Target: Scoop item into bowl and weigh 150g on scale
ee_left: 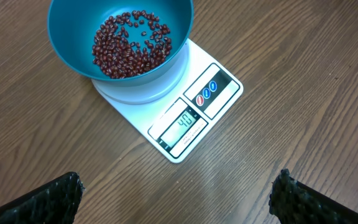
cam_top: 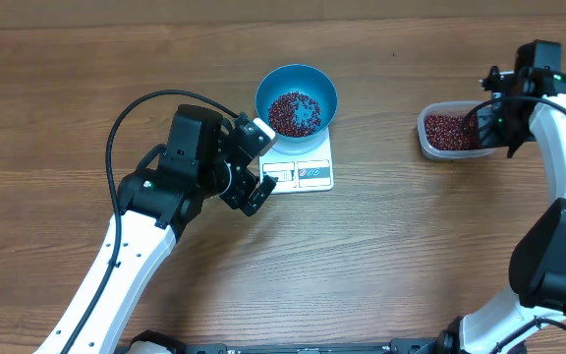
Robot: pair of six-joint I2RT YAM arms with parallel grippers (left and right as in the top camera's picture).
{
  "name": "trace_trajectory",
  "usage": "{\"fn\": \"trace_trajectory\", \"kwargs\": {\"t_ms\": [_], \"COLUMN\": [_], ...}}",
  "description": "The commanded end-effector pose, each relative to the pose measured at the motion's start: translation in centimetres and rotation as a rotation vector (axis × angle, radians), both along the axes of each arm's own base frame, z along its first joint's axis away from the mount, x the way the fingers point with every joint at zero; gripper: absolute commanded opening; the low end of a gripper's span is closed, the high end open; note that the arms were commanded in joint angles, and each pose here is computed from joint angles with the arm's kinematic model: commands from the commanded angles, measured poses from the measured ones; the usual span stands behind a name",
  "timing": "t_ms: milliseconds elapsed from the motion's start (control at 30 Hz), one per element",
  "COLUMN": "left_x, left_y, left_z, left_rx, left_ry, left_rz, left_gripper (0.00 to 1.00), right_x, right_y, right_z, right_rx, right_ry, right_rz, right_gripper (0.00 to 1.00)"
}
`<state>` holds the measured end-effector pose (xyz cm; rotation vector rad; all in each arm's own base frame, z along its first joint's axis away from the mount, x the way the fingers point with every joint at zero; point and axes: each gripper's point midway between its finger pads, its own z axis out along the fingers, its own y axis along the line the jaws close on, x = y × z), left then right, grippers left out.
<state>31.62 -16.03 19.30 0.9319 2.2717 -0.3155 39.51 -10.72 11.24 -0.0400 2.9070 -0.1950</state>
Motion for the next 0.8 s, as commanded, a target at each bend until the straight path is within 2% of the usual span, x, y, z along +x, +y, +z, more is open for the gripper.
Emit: {"fn": "trace_trajectory", "kwargs": {"t_ms": [0, 167, 367, 767], "left_x": [-0.1, -0.1, -0.1, -0.1], "left_y": [-0.3, -0.3, -0.3, -0.3], "left_z": [-0.2, -0.2, -0.2, -0.2], "left_rx": [-0.007, -0.007, -0.007, -0.007], "left_ry": [0.008, 0.008, 0.008, 0.008], "left_rz": [-0.003, -0.003, -0.002, -0.003], "left_gripper": [1.00, 0.99, 1.00, 1.00], "right_x": [0.7, 0.8, 0.5, 0.2], "right_y": [-0.2, -0.1, 0.9, 5.1], "right_z": [0.6, 0.0, -2.8, -3.0], "right_rx": [-0.005, -0.001, 0.063, 0.306], "right_ry": [-0.029, -0.019, 0.056, 0.053], "right_rz": [0.011, 0.034, 0.074, 0.117], "right_gripper": [0.04, 0.04, 0.04, 0.04]}}
